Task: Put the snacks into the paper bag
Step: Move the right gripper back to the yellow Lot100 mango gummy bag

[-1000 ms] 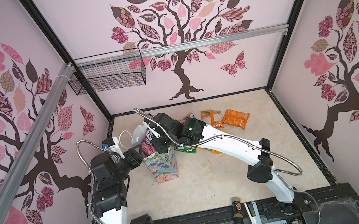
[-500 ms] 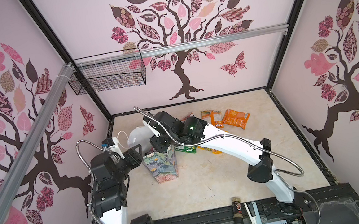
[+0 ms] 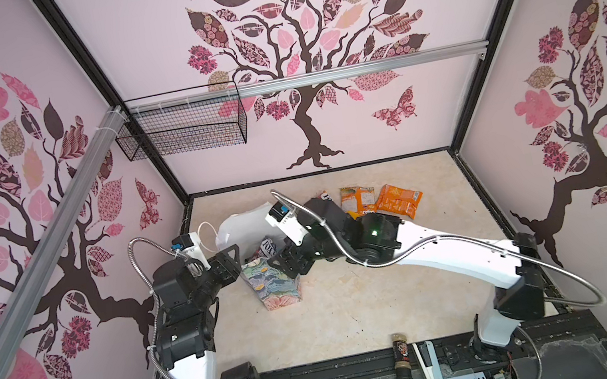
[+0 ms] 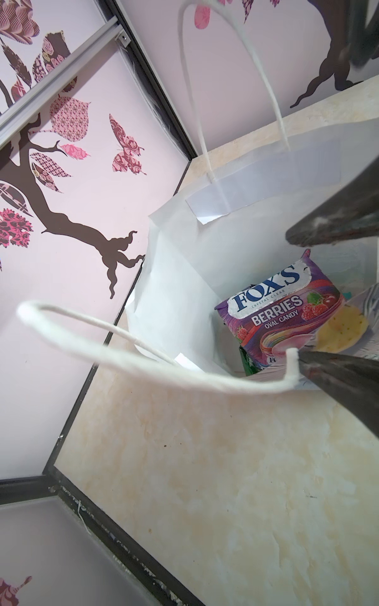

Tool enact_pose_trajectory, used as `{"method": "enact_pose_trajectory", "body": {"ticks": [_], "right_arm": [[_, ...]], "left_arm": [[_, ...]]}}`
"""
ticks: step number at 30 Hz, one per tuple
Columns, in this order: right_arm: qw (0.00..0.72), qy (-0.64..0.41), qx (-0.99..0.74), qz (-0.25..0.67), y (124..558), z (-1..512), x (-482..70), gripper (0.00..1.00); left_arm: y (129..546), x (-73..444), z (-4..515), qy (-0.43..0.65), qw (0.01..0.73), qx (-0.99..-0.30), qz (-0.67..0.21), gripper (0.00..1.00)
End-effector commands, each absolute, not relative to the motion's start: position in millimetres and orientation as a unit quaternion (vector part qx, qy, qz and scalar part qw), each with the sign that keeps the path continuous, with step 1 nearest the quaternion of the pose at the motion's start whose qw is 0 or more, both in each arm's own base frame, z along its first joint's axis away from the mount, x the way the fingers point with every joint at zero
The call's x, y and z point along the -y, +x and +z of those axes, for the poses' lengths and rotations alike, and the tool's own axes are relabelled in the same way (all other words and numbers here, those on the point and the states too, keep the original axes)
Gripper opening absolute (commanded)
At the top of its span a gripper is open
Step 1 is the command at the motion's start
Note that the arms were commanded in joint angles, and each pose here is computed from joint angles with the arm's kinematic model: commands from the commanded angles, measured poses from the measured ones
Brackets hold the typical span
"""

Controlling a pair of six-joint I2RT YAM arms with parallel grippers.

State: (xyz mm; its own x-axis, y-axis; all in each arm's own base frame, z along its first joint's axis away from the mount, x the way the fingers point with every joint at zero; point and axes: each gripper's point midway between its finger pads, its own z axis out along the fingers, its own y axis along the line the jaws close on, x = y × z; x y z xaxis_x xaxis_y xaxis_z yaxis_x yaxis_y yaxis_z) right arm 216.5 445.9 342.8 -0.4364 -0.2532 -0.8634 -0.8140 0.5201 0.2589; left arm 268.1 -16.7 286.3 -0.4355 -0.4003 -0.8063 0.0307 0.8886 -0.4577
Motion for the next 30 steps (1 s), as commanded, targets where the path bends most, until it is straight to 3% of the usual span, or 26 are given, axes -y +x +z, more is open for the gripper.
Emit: {"method": "enact_pose_trajectory", "body": {"ticks": [1, 9, 13, 17, 23, 30], "right_arm": [[0.482, -0.313, -0.726, 0.377, 213.6, 393.9, -418.1, 0.81], [0.487, -0.280, -0.758, 0.332, 207.4, 356.6, -361.0, 0.88], [0.504, -0.244, -0.808, 0.185, 235.8, 309.5, -317.4, 0.90], [0.475, -0.236, -0.845, 0.066, 256.1, 255.6, -286.6, 0.92], [0.448, -0.206, -0.869, 0.047, 283.0, 202.4, -260.6, 0.93], [0.432, -0.212, -0.876, 0.031, 286.7, 177.4, -255.4, 0.93]], "left_arm": [[268.7, 15.8, 279.7, -0.115, 0.517, -0.822, -0.208, 0.56], [270.6, 15.2, 276.3, -0.118, 0.511, -0.826, -0.208, 0.56], [270.8, 14.7, 275.8, -0.118, 0.510, -0.827, -0.206, 0.57], [271.4, 15.1, 274.1, -0.119, 0.508, -0.828, -0.208, 0.57], [271.7, 14.7, 273.5, -0.120, 0.507, -0.828, -0.207, 0.58], [272.4, 15.5, 273.6, -0.119, 0.505, -0.829, -0.210, 0.58]]}}
